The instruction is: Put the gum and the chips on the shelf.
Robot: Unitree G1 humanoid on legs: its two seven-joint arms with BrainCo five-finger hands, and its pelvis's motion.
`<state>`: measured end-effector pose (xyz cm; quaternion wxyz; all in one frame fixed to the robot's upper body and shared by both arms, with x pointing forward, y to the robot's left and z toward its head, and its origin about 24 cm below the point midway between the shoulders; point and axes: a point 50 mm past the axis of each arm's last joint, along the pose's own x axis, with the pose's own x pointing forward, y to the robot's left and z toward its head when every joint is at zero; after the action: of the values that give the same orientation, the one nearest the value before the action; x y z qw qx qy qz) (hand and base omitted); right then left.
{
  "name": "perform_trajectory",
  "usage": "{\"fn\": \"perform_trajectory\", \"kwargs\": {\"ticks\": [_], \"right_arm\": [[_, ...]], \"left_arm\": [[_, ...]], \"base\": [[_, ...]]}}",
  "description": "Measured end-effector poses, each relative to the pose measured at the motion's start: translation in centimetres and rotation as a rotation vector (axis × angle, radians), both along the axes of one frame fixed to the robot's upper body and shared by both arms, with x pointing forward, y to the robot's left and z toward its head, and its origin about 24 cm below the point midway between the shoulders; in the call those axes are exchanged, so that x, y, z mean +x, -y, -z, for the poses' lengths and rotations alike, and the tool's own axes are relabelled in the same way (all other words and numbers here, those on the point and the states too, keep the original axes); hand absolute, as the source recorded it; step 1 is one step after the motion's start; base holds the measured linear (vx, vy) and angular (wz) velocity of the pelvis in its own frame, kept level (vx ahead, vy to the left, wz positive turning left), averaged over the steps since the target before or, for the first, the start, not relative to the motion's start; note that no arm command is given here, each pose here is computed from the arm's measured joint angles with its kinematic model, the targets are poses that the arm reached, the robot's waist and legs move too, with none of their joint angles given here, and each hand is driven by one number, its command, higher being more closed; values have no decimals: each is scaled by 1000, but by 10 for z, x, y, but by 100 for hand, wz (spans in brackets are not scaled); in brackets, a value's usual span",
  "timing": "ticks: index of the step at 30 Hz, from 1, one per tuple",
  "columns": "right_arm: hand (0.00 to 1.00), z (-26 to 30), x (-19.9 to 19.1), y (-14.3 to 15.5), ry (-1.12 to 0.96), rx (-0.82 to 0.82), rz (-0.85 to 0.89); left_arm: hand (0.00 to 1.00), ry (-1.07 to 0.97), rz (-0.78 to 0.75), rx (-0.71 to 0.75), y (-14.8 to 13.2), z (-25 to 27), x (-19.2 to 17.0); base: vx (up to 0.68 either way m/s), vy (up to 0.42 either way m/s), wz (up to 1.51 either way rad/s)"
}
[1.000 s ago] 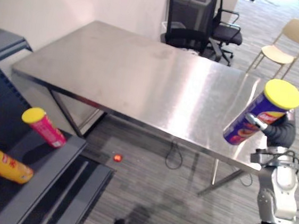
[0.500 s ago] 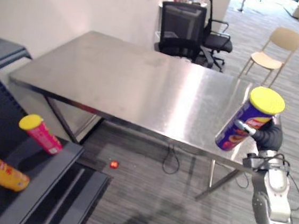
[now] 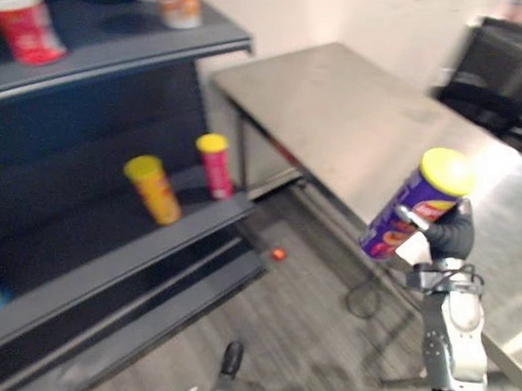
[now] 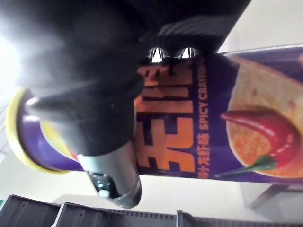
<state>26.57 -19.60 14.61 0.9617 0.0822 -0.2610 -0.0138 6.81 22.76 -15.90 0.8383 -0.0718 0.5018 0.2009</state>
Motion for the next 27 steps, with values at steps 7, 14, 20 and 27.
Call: {"fn": "perform_trajectory", "kwargs": {"ticks": [7, 14, 20, 27], "right_arm": [[100, -15, -12, 53, 51, -23, 266], [100, -2, -26, 68, 19, 35, 367], [100, -2, -28, 65, 19, 30, 393], [100, 0, -21, 50, 3, 4, 327]], "left_arm": [[0, -3, -125, -22, 1, 2, -17], [0, -67, -204, -26, -6, 4, -45], [0, -15, -149, 24, -17, -2, -20], [0, -5, -190, 14, -16, -2, -21]], "base": [[-70, 30, 151], [-51, 146, 65], [6, 145, 16], [-9, -54, -19]]}}
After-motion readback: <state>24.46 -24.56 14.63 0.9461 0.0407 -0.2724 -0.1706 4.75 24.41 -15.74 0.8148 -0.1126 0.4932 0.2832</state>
